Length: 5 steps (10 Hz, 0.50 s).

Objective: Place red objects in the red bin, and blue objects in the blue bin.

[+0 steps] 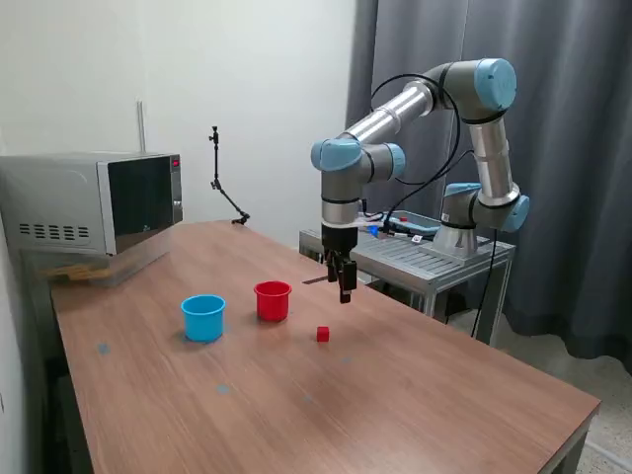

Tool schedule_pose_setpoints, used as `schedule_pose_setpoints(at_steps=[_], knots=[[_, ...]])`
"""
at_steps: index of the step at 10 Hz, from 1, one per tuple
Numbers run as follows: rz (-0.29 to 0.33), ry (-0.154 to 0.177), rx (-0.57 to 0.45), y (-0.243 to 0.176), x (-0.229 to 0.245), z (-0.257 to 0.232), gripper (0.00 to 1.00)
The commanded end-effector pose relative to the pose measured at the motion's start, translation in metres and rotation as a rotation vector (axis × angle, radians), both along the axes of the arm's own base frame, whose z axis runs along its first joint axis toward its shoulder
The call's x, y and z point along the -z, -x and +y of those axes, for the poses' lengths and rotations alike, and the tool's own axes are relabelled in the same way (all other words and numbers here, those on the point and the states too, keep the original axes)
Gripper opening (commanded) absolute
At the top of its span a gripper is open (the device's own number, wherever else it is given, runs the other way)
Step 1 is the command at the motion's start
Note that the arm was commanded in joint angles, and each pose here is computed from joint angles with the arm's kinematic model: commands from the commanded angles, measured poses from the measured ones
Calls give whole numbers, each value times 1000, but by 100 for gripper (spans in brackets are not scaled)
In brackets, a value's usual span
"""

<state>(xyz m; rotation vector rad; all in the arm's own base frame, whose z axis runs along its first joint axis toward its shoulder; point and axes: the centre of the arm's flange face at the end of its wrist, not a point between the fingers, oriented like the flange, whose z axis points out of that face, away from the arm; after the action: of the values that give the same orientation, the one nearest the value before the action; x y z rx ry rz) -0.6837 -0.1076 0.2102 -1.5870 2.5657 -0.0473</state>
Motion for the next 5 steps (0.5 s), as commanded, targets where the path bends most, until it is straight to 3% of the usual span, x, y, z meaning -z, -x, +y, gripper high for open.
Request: schedule_pose_setpoints(at_steps=[1, 5], knots=[[-39, 14, -7, -11, 20, -10, 100], [-34, 14, 1, -17, 53, -5, 100]])
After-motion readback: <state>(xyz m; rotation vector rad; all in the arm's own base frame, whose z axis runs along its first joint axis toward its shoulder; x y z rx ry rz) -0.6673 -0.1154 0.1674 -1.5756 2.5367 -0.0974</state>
